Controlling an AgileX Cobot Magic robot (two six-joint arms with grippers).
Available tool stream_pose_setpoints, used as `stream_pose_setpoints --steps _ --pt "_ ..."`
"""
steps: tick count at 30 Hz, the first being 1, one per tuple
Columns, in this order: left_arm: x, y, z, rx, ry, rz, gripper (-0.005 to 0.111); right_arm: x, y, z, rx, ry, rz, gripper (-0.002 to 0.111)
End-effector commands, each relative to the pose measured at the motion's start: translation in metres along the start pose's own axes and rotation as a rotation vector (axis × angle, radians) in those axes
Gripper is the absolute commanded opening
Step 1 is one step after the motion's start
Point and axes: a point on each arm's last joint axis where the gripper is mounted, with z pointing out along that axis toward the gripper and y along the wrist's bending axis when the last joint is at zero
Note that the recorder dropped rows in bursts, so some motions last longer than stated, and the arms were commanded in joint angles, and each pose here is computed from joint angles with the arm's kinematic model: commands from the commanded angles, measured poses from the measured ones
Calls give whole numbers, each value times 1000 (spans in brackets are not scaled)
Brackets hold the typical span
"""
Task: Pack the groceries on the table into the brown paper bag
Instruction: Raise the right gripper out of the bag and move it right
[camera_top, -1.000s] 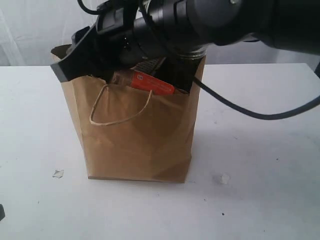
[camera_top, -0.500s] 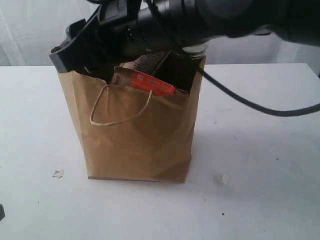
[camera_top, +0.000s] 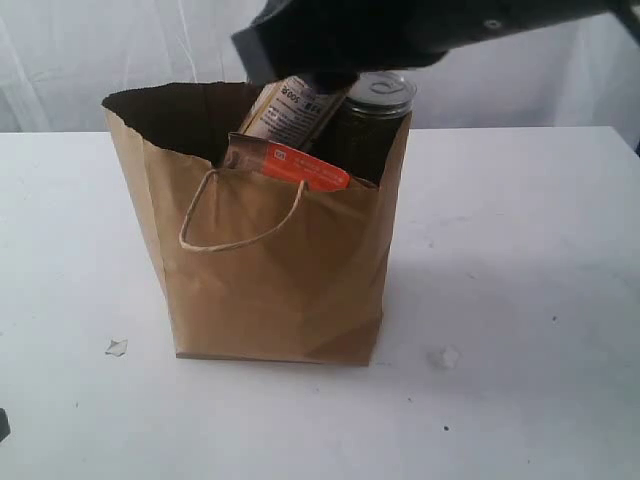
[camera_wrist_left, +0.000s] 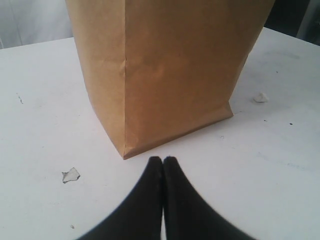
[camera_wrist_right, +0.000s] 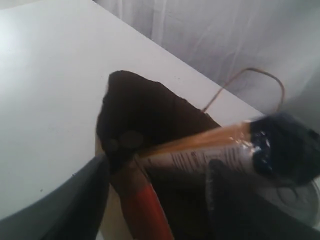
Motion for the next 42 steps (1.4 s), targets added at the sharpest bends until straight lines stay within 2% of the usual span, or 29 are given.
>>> stream_pose_setpoints --steps 1,7,17,25,33,42 --pt "1 0 0 3 1 -6 0 17 -7 -31 55 1 40 54" --pt "1 0 0 3 1 -6 0 44 -24 -69 147 -18 127 54" --pt "1 0 0 3 1 -6 0 108 -49 -98 355 175 203 54" --pt "1 0 0 3 1 -6 0 165 -51 -79 362 345 337 54" --pt "1 0 0 3 1 -6 0 200 -66 -56 402 363 423 54" --pt "1 0 0 3 1 -6 0 228 -74 18 245 469 570 54"
